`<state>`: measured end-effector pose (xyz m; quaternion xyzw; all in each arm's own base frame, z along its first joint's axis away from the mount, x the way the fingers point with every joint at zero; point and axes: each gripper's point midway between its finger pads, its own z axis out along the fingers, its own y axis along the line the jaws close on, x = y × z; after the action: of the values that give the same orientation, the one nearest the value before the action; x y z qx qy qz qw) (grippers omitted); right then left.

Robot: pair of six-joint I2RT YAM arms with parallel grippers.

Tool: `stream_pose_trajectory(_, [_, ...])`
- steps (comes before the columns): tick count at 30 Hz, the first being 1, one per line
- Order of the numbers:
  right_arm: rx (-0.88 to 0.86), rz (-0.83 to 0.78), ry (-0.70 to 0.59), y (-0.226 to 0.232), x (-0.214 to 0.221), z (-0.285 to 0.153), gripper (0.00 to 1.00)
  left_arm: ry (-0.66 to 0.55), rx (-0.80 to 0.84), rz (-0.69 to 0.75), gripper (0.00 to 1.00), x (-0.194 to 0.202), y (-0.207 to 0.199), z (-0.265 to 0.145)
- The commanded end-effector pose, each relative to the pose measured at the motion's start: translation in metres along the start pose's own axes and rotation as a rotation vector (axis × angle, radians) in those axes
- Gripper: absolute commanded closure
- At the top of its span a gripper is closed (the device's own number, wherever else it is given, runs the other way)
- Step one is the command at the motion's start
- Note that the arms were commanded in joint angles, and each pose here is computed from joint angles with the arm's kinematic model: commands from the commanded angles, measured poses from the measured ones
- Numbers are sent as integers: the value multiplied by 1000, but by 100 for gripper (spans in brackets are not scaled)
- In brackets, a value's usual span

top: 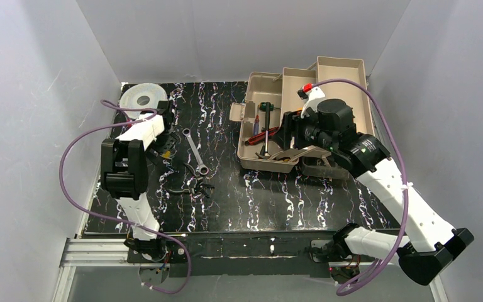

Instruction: Pack the tool kit

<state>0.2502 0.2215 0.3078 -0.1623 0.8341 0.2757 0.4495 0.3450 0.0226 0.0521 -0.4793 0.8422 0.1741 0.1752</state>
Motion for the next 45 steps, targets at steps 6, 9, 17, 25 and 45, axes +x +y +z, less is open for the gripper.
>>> stream_pose_trajectory(6, [-35,-15,-99,8,-17,-13,28,135,22,-69,18,12,-20,28])
stream_pose_trajectory(9, [-33,-16,-112,8,-18,-16,28,197,11,-72,23,19,-25,40])
stream_pose_trajectory(17, [-23,-16,-128,6,-18,-18,28,255,-6,-104,51,38,-21,50])
stream_pose_trajectory(25, [-19,-15,-119,4,-17,-14,28,184,49,-150,87,18,-11,22])
stream_pose_trajectory(45, [-238,83,52,43,6,28,26,259,1056,35,100,55,-71,-221])
